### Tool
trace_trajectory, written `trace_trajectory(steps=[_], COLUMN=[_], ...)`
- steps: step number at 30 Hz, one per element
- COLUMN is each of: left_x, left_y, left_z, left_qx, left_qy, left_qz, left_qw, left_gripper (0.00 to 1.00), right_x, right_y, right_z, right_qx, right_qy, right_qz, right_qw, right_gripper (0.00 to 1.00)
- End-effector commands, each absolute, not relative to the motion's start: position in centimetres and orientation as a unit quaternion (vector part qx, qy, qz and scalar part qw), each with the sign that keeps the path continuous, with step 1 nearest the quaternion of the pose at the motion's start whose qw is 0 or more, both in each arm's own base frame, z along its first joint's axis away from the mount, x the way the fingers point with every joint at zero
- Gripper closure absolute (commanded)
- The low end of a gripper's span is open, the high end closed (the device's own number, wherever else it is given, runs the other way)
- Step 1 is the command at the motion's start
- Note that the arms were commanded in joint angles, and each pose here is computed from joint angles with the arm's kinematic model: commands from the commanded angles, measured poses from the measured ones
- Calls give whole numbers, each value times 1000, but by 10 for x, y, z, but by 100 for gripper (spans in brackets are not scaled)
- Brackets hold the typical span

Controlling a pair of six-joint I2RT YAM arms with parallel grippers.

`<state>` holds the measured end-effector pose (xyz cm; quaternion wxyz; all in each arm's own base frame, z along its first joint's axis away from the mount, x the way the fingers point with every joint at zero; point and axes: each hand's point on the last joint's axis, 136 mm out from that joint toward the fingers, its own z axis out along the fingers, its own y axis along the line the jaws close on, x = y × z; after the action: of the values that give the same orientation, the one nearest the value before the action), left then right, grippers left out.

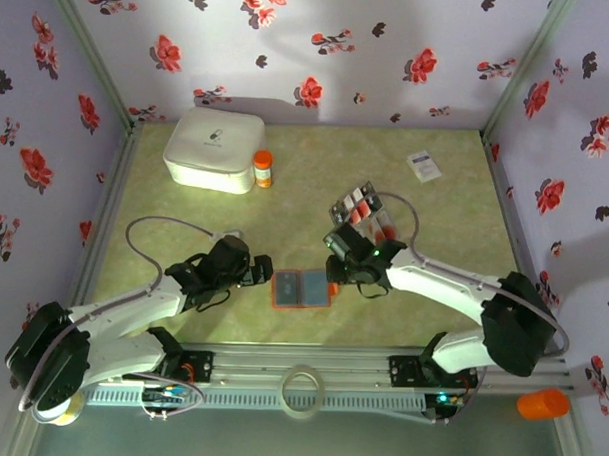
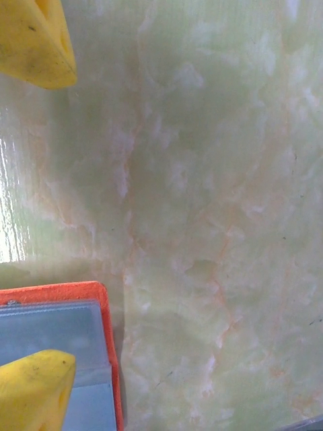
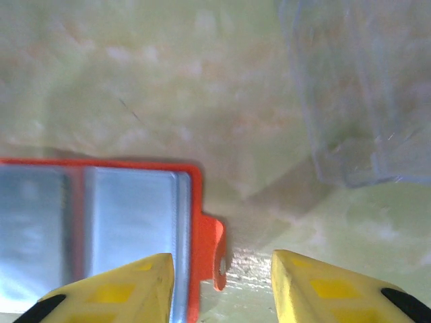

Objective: Put the credit cards into the card holder
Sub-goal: Move the card holder to the bottom-center of the table.

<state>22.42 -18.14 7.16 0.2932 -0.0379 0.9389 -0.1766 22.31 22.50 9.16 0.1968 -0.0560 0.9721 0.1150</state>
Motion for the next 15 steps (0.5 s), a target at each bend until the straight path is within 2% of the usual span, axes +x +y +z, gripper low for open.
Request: trace_trajectory(steps=[1, 6, 15], left_x=[232, 229, 227], left_y=[-185, -183, -186], left_z=[82, 83, 76], left_qx=[-53, -62, -53], left_qy=[931, 930, 934], left_qz=[-181, -175, -165], left_qw=[311, 317, 313], left_gripper=[0, 0, 0], right_x=[245, 275, 308], right_y=[202, 168, 125], right_z=[133, 157, 151], right_qx=[-64, -50, -46], right_qy=[965, 965, 971], right_qz=[85, 54, -38], right_qw=[238, 252, 232], right_gripper=[56, 56, 60])
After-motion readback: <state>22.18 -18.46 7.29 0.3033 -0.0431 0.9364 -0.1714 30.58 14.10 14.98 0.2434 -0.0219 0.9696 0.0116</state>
